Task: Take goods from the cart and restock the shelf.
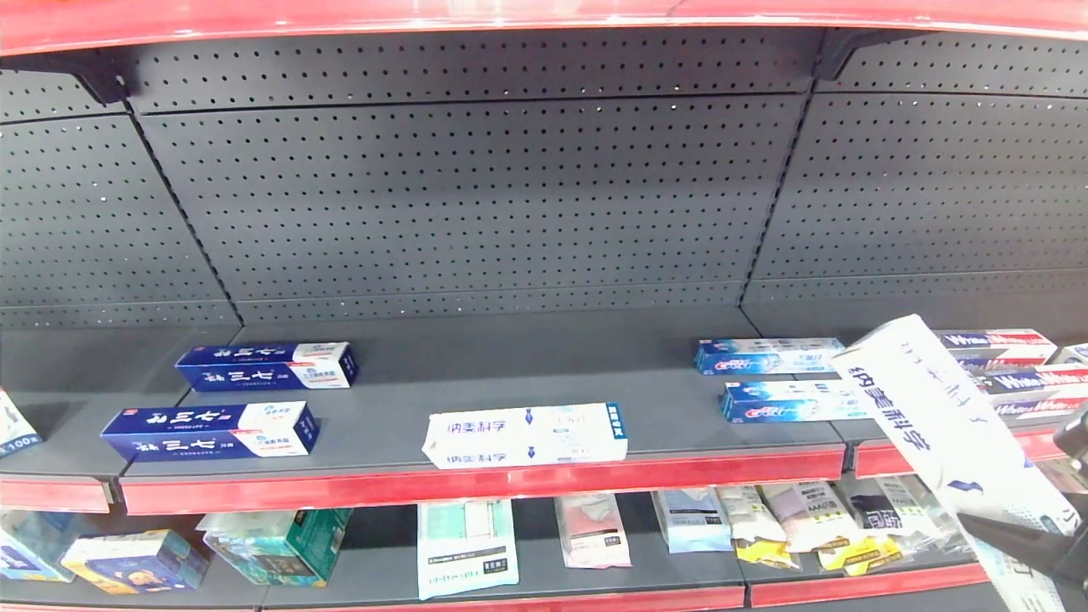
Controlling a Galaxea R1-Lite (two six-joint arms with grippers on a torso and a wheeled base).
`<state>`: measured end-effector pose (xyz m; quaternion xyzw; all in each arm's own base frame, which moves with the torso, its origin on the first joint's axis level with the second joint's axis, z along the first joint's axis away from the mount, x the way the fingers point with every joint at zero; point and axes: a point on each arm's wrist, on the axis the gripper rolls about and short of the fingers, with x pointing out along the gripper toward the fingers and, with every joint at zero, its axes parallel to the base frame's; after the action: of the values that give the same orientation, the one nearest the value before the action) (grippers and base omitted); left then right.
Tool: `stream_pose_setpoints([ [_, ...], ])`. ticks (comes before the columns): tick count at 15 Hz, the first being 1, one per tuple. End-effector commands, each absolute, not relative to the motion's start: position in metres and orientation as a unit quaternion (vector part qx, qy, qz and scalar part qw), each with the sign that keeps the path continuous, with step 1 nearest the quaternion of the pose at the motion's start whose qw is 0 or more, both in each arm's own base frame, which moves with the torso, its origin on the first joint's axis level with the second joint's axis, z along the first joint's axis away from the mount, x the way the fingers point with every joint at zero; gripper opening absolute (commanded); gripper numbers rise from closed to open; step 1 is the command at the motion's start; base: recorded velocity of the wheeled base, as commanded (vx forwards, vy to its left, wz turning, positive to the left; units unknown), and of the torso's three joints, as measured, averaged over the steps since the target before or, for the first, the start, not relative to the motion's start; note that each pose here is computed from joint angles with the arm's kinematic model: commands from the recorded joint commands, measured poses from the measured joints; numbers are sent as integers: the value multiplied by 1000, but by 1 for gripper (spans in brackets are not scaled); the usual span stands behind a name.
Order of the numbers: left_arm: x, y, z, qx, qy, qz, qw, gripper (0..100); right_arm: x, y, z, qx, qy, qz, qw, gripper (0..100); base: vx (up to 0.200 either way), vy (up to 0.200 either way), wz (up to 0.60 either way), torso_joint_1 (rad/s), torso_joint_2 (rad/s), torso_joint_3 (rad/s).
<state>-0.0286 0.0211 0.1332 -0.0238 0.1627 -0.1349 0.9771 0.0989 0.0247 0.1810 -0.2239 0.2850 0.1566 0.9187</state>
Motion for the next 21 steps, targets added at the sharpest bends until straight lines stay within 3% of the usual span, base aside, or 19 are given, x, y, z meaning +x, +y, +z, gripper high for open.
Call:
stream_pose_setpoints([
  [1, -41, 28, 111, -35, 122, -115, 985, 100, 105, 26, 183, -223, 289, 161, 917, 0, 0, 0, 0, 0, 0, 0],
  [4, -44, 19, 104, -47, 131, -5, 990, 100, 105, 26, 183, -226, 289, 161, 916, 0, 0, 0, 0, 0, 0, 0],
  [6, -43, 19, 98, -52, 131, -11, 990, 100, 107, 27, 182, -226, 294, 161, 915, 0, 0, 0, 0, 0, 0, 0],
  [7, -46, 19, 95, -52, 120, -53, 990, 100, 107, 27, 182, -224, 293, 159, 916, 0, 0, 0, 0, 0, 0, 0],
  [9, -47, 18, 94, -15, 117, -122, 986, 100, 108, 27, 183, -220, 286, 158, 919, 0, 0, 0, 0, 0, 0, 0],
  [12, -45, 19, 96, 32, 97, -95, 990, 100, 113, 28, 183, -220, 275, 156, 923, 0, 0, 0, 0, 0, 0, 0],
  [14, -41, 21, 103, 22, 45, -31, 998, 100, 114, 28, 181, -220, 280, 157, 921, 0, 0, 0, 0, 0, 0, 0],
  [17, -34, 18, 94, 0, 61, -3, 998, 100, 118, 29, 183, -224, 279, 157, 920, 0, 0, 0, 0, 0, 0, 0],
  [18, -31, 16, 98, -10, 75, 8, 997, 100, 118, 30, 182, -225, 279, 158, 920, 0, 0, 0, 0, 0, 0, 0],
  [20, -17, 10, 115, -70, 113, 73, 988, 100, 118, 30, 181, -228, 283, 161, 918, 0, 0, 0, 0, 0, 0, 0],
  [21, -16, 9, 114, -73, 116, 89, 987, 100, 117, 30, 180, -232, 283, 163, 916, 0, 0, 0, 0, 0, 0, 0],
])
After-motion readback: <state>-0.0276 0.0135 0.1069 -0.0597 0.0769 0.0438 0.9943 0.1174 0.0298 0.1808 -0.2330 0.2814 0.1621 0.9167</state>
